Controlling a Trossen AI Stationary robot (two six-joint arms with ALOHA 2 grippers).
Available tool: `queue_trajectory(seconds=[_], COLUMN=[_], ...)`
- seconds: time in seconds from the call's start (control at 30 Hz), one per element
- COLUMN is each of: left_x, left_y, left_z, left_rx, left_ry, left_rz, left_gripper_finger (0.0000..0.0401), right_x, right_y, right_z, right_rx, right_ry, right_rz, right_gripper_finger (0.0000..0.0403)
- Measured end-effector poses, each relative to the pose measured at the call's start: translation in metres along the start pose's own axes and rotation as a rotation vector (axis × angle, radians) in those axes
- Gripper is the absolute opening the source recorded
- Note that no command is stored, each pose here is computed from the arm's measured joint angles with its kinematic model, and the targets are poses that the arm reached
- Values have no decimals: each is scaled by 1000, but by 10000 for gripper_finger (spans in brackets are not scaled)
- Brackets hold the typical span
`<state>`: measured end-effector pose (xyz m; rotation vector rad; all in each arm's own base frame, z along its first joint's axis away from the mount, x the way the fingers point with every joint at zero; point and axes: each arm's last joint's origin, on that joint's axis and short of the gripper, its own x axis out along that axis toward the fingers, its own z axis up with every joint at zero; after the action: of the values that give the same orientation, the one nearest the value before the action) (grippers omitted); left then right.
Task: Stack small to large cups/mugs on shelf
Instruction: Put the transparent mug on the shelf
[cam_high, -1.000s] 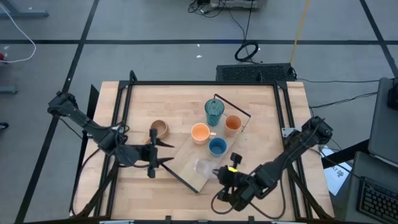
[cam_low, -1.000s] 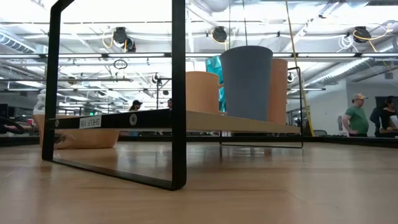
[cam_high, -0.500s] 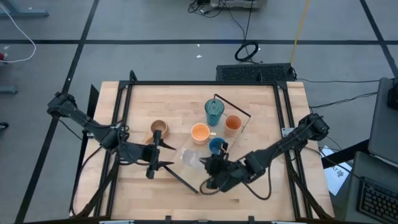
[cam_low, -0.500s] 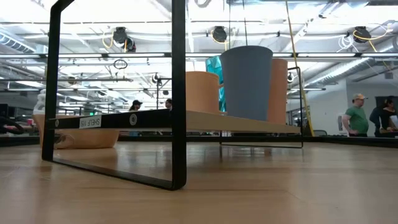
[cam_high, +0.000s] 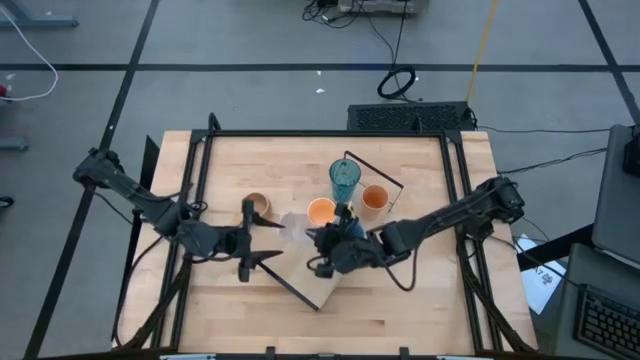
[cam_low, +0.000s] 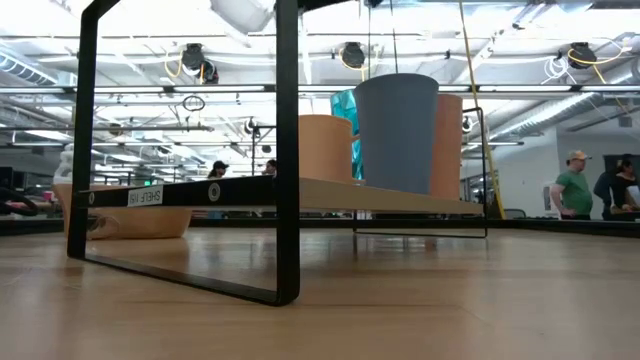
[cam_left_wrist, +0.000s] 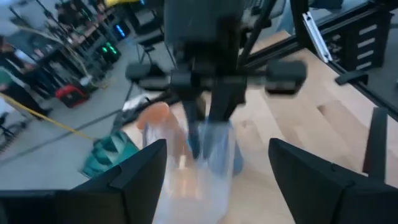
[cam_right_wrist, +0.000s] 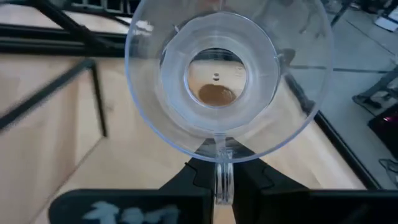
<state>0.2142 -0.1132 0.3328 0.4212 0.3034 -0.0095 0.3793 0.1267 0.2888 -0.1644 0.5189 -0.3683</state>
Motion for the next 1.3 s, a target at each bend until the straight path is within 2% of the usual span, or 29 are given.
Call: queue_trajectory(seconds=[0.07,0.23,0.37,0.63,0.8,1.0,1.1,1.3], left_x=[-3,-6,-6,-2,13,33,42,56], left_y=[0,-1,-2,-1,2,-1,-3,-8], left_z=[4,5,2,5,6,12,10,4], left_rx=[30,89,137,226,273,297,309,312], left_ry=[-9,20,46,52,211,306,345,376], left_rz=[-8,-22,-27,-82,-135,-182,-186,-232], left_gripper_finger=[267,250,252,266,266,266,266,266], right_x=[4,9,13,30,41,47,47,44], right_y=[-4,-8,-12,-29,-37,-48,-50,-51], right_z=[-1,-2,-5,-9,-12,-17,-20,-27], right_rx=[2,35,26,99,145,201,252,305], right_ry=[13,59,104,188,251,332,391,507], right_rz=[3,112,151,240,394,439,502,535], right_gripper_finger=[17,17,17,17,17,17,17,17])
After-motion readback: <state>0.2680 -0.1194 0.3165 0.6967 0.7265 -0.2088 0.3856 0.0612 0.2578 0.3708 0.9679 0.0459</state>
